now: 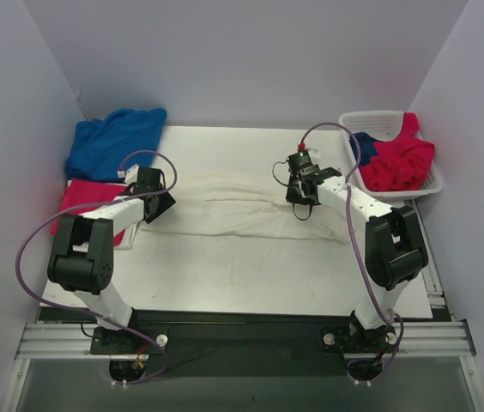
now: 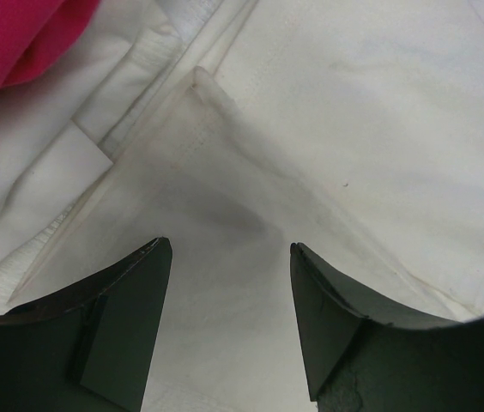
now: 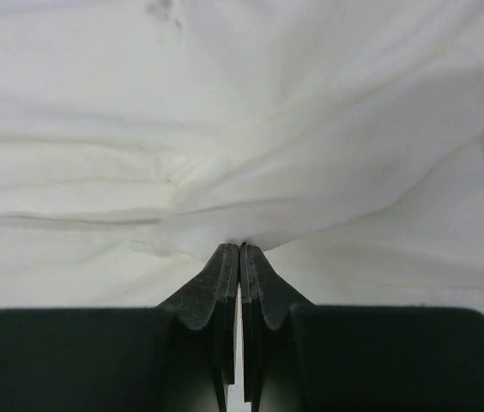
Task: Fold and stack the t-shirts
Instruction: Fold the other side of the tshirt into a rectangle
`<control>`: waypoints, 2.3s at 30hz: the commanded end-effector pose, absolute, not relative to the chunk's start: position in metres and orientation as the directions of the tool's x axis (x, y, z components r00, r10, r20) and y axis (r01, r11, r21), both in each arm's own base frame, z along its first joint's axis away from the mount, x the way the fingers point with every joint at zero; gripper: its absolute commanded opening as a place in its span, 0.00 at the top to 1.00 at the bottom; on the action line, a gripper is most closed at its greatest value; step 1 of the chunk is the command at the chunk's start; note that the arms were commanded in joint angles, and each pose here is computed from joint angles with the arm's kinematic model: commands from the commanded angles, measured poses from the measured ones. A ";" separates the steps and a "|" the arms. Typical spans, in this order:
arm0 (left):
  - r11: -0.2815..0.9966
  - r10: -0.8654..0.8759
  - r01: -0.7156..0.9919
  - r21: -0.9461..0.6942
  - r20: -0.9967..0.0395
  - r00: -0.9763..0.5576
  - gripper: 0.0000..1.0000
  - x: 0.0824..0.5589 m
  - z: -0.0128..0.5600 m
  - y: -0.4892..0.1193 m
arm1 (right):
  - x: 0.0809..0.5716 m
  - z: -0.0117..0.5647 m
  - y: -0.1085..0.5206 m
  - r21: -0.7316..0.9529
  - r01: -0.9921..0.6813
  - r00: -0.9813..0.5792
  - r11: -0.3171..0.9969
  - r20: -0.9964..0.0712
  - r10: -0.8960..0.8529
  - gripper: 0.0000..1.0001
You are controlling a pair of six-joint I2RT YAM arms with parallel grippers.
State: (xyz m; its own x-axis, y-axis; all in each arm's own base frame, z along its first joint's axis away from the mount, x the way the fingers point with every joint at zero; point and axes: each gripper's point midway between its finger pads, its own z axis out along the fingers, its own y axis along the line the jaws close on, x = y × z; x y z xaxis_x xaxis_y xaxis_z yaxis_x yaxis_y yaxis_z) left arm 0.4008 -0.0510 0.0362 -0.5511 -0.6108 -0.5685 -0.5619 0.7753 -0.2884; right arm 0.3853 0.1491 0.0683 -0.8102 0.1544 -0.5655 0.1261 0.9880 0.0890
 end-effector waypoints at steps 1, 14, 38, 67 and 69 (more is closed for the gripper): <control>0.770 -0.616 -0.563 -0.299 -0.577 -0.536 0.32 0.408 0.043 -0.050 | 0.418 0.096 0.159 0.084 0.086 -0.767 0.993 -0.630 0.120 1.00; 0.774 -0.606 -0.574 -0.267 -0.577 -0.548 0.32 0.409 0.034 -0.046 | 0.476 0.050 0.209 0.144 -0.130 -0.820 0.981 -0.571 -0.025 0.78; 0.759 -0.617 -0.625 -0.184 -0.509 -0.600 0.34 0.372 -0.003 -0.040 | 0.311 0.067 0.027 -0.070 0.348 -0.774 0.935 -0.584 0.244 0.56; 0.724 -0.658 -0.667 -0.177 -0.465 -0.592 0.34 0.370 -0.001 -0.034 | 0.290 0.014 0.006 0.050 0.437 -0.818 0.898 -0.394 0.420 0.72; 0.725 -0.658 -0.665 -0.179 -0.465 -0.593 0.34 0.370 0.000 -0.034 | 0.291 0.013 0.009 0.063 0.435 -0.820 0.898 -0.385 0.424 0.81</control>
